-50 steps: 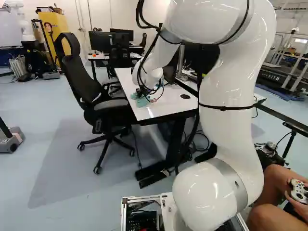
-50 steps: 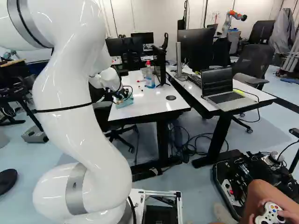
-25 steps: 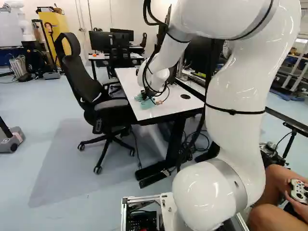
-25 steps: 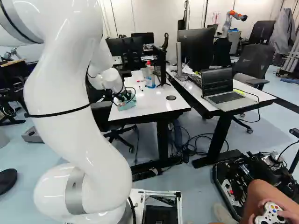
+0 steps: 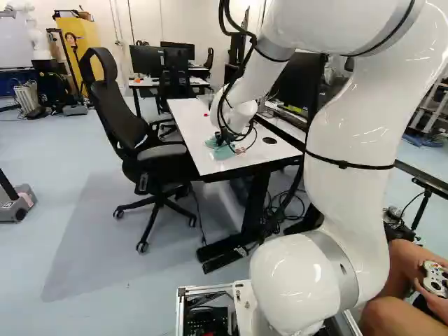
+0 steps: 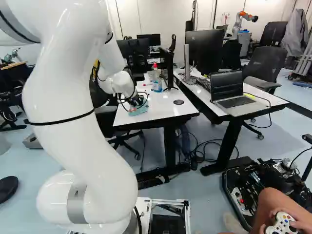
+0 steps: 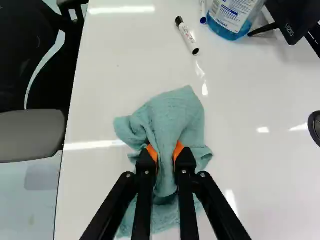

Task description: Clean the table with the green towel

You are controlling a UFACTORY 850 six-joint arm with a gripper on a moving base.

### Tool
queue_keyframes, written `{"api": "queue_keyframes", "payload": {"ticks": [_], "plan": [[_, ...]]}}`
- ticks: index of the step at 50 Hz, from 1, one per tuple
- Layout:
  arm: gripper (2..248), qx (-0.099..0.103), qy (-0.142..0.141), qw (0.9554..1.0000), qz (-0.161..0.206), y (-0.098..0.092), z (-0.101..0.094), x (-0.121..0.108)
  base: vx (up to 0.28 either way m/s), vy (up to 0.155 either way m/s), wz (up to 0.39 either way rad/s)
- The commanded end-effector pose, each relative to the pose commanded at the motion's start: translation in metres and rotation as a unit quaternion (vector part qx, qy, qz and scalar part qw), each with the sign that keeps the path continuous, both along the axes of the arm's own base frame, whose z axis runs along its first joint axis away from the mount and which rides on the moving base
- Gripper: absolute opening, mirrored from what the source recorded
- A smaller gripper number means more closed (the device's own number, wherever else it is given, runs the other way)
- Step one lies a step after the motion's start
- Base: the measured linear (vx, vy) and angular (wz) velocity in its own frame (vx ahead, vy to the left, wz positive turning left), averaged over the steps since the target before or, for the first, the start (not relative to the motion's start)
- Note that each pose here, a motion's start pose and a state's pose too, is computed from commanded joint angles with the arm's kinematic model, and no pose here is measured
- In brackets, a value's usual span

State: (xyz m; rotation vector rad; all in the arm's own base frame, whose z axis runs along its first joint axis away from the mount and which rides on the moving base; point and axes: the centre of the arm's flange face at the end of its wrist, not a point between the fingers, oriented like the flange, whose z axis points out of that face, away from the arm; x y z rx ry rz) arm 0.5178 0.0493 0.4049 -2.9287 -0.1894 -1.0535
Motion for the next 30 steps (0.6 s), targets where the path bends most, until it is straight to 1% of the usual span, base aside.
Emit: {"api": "queue_keyframes", "payload": {"ticks": [11, 20, 30], "plan": [[53, 0.0, -0.001, 0.9998, -0.018, -0.019, 0.0, 0.004, 0.0, 0.0, 0.0], [53, 0.0, -0.002, 0.9995, -0.032, -0.032, 0.0, 0.012, 0.0, 0.0, 0.0], [53, 0.0, -0.006, 0.9994, -0.035, -0.036, -0.001, 0.029, 0.0, 0.0, 0.0]]}}
